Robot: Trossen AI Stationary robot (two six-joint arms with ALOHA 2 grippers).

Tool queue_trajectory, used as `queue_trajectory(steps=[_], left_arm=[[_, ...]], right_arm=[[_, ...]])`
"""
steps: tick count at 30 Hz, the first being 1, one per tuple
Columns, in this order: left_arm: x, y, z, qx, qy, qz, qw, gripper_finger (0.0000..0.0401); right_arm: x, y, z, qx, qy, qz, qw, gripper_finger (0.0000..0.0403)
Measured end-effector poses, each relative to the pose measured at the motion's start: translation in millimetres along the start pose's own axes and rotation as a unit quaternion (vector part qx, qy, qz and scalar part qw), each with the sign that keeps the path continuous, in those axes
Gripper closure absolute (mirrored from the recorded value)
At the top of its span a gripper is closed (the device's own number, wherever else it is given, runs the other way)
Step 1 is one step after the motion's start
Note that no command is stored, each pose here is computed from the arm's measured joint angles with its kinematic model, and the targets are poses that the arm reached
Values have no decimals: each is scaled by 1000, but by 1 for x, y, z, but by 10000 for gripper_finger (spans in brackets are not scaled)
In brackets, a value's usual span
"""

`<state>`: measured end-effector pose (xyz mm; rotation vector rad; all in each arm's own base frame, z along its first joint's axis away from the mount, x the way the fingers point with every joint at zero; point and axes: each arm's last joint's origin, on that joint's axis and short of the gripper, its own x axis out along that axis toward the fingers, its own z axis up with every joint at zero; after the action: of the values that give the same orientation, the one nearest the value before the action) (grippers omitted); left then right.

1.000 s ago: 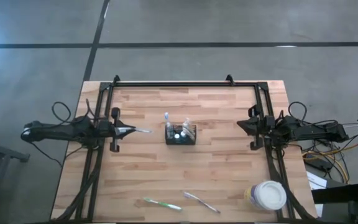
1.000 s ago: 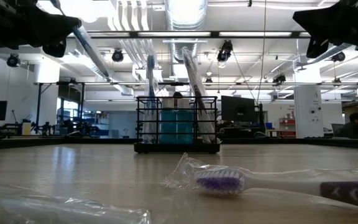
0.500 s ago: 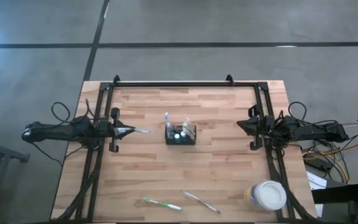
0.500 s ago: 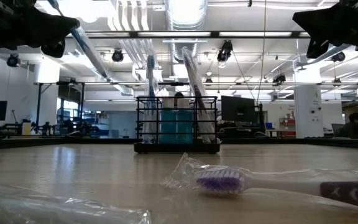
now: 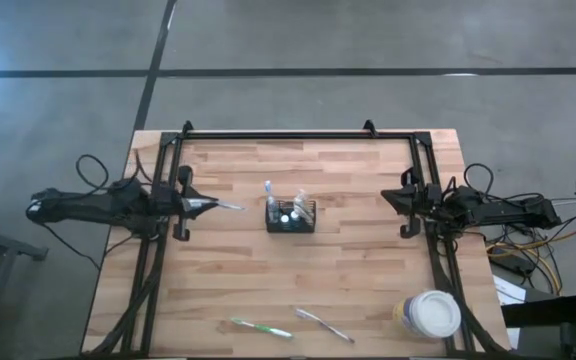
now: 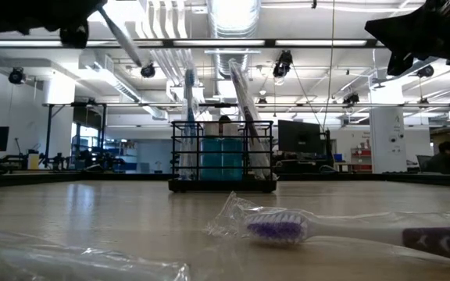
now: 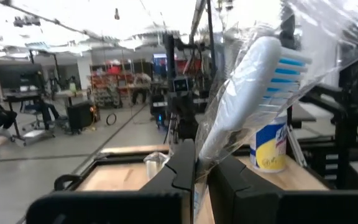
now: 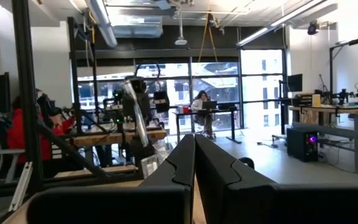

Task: Pick & Place toothbrushing station
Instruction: Put the blue toothbrush into the black mesh organizer

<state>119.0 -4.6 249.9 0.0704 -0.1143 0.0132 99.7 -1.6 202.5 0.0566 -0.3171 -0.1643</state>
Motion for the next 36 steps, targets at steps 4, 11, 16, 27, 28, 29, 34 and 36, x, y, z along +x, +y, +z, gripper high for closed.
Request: queue_trajectory(steps=[4,11,16,27,28,29,34,36], left_arm=[[23,-2,6,15,39,-23,999,380],[63,-6,0,19,85,-44,995,380],[84,-7,-3,31,99,-47,993,380],[112,2,-23,34,161,-26,986,380],[113,4,-23,31,162,-21,986,380],[115,6,-24,26,163,-16,986,380],[120,14,-35,-2,189,5,982,380],[122,17,-40,-10,197,11,980,380]], right_arm=[[0,0,0,0,0,0,1000,394],[0,0,0,0,-1,0,1000,394],[0,0,0,0,1,0,1000,394],[1,0,-1,-1,7,0,1000,394],[1,0,-2,-2,7,0,1000,394],[1,0,-2,-1,7,0,1000,394],[1,0,-1,-1,7,0,1000,394],[1,0,-1,-1,7,0,1000,394]])
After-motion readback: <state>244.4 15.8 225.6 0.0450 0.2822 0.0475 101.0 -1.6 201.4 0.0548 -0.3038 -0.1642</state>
